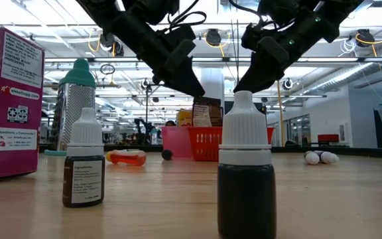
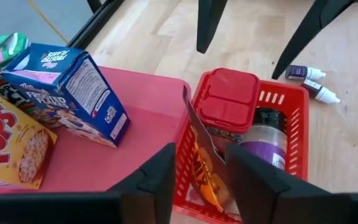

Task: Pick & Place Kitchen Items
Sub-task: Put the orange seasoning pack into the red bin, then put the violet food coloring bottle into the orange bin

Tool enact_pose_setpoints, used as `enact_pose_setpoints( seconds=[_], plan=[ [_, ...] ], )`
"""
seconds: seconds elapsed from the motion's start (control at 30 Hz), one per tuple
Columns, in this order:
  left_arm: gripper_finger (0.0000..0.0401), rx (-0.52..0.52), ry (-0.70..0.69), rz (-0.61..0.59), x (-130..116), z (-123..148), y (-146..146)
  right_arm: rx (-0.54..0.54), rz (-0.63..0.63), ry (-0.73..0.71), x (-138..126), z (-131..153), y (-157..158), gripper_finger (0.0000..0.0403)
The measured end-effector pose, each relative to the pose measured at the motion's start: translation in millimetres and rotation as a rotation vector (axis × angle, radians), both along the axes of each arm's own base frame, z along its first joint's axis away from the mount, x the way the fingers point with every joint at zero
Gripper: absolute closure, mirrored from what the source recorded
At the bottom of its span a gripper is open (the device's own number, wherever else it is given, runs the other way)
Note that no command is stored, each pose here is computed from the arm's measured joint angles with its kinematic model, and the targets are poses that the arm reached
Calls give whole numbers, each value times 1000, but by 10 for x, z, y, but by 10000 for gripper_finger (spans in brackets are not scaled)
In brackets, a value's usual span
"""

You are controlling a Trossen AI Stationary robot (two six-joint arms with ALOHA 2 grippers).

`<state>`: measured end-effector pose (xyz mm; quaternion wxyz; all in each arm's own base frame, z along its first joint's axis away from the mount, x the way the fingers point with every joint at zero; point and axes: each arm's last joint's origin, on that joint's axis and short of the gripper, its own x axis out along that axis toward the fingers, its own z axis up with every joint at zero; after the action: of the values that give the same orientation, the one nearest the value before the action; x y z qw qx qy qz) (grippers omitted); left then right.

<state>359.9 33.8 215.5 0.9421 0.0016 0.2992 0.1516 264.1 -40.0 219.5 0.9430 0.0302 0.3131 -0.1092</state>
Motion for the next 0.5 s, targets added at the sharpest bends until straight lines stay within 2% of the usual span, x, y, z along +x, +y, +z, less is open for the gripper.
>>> enact_pose_setpoints(
  seconds=[0.23,0.5],
  plan=[
    [231,-7,23,-27,-82,95,-80,54,5,106,-58,-86,114,147],
    [235,-8,20,-56,-288,367,-221,142,-7,203,-138,-148,303,147]
  ],
)
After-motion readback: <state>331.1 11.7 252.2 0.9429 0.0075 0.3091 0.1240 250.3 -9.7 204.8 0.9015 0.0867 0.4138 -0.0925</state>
